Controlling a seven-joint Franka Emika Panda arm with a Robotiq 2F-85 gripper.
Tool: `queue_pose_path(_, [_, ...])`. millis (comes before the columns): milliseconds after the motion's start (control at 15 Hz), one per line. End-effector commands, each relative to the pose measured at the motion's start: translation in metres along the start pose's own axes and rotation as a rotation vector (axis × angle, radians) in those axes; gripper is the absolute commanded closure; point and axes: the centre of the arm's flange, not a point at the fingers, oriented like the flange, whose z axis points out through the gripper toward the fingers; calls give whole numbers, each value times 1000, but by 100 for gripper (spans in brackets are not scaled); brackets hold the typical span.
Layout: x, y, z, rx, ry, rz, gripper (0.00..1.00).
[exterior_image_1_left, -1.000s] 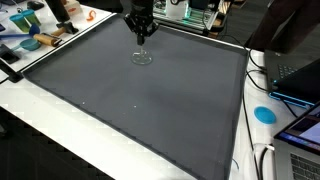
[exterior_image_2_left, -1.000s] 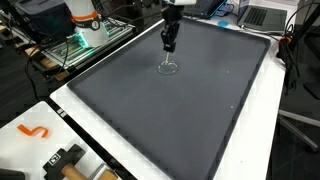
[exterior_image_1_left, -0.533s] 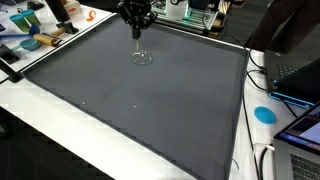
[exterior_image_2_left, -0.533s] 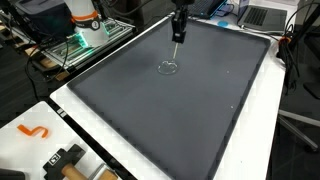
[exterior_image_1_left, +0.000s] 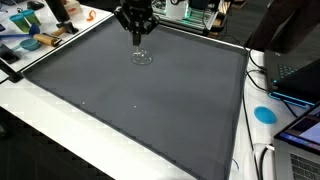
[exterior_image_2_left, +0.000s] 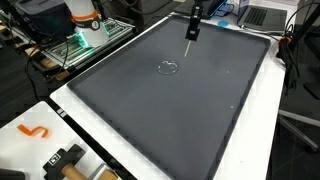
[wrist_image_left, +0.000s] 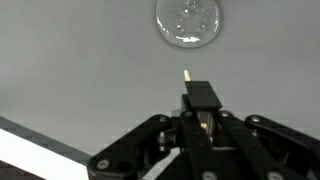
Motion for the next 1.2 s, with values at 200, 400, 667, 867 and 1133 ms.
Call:
queue_pose_path(200, [44, 0, 11, -17, -58, -62, 97])
queue_pose_path(400, [53, 0, 11, -25, -72, -64, 97])
queue_pose_path(667, [59, 0, 9, -25, -86, -54, 97])
queue_pose_path(867, [57, 1, 1, -32, -74, -48, 97])
queue_pose_path(1133, [48, 6, -14, -32, -46, -33, 97])
